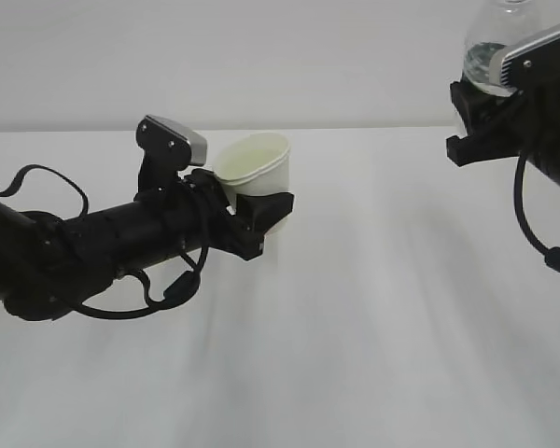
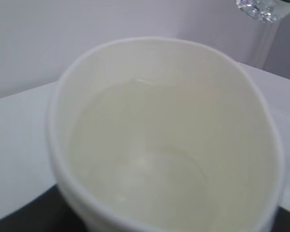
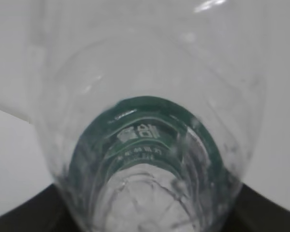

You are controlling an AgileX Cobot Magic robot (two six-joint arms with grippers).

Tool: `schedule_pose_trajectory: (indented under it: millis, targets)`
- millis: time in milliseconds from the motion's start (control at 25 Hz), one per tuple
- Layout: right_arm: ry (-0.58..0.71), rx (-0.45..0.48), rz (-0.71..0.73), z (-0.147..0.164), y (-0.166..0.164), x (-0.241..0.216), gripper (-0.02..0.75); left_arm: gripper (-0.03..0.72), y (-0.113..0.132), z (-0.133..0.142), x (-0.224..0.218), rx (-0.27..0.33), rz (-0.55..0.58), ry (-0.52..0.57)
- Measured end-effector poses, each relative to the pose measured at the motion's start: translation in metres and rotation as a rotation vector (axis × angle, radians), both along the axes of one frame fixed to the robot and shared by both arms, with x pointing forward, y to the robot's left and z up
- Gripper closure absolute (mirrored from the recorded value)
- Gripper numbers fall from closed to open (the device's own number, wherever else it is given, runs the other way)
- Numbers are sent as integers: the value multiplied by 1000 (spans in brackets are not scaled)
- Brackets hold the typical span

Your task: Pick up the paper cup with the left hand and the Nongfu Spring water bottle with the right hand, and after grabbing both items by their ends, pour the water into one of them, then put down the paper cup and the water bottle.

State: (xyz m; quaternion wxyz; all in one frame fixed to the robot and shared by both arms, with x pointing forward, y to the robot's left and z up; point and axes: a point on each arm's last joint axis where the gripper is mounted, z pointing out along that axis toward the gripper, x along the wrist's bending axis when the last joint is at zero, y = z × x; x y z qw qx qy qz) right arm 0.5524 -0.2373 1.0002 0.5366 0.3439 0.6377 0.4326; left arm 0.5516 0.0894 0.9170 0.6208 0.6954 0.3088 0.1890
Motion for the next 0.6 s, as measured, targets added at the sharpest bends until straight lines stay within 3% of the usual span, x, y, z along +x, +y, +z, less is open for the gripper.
schedule_pose_trajectory:
  millis: [600]
  targets:
    - [105,61,-55,-21,-7,-13,308,258,37,0,22,7,112,-7]
